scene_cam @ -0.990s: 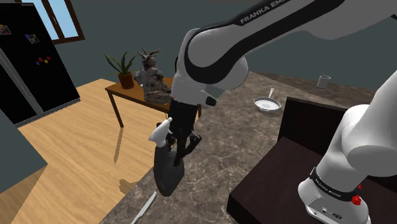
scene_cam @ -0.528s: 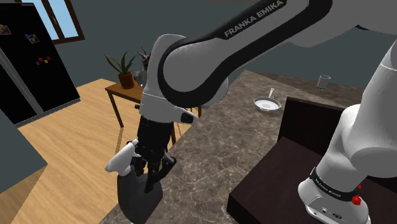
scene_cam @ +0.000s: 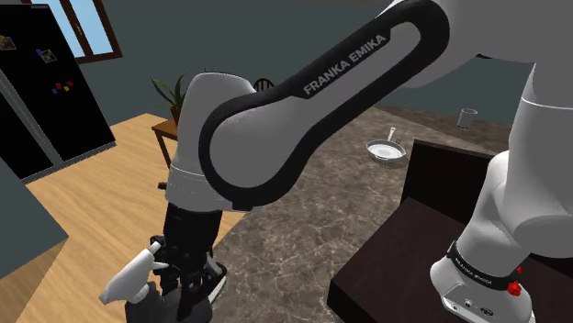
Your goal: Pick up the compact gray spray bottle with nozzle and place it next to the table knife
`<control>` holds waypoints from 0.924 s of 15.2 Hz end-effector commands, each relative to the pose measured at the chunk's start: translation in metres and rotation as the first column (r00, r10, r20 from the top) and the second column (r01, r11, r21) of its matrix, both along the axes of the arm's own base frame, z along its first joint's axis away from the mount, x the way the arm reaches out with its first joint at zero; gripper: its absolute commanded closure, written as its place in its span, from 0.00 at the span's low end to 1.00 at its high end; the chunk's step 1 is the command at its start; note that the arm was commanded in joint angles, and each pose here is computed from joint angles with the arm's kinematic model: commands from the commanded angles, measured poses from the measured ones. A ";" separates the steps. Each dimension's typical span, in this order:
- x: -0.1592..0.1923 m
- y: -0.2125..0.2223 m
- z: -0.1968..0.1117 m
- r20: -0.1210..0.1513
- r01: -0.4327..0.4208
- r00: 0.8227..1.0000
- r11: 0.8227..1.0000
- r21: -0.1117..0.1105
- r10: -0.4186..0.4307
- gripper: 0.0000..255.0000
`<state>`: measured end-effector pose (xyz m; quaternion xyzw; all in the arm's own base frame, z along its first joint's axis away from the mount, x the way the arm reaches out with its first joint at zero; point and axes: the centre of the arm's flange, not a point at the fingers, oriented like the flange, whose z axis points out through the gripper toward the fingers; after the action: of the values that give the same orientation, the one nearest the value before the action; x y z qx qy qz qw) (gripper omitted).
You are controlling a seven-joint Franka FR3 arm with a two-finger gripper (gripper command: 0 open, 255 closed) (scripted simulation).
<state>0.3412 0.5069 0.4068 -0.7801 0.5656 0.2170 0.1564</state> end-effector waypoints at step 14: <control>0.001 0.002 -0.079 0.000 0.000 1.000 1.000 0.000 0.000 1.00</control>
<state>0.3420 0.5078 0.3340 -0.7800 0.5657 0.2170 0.1565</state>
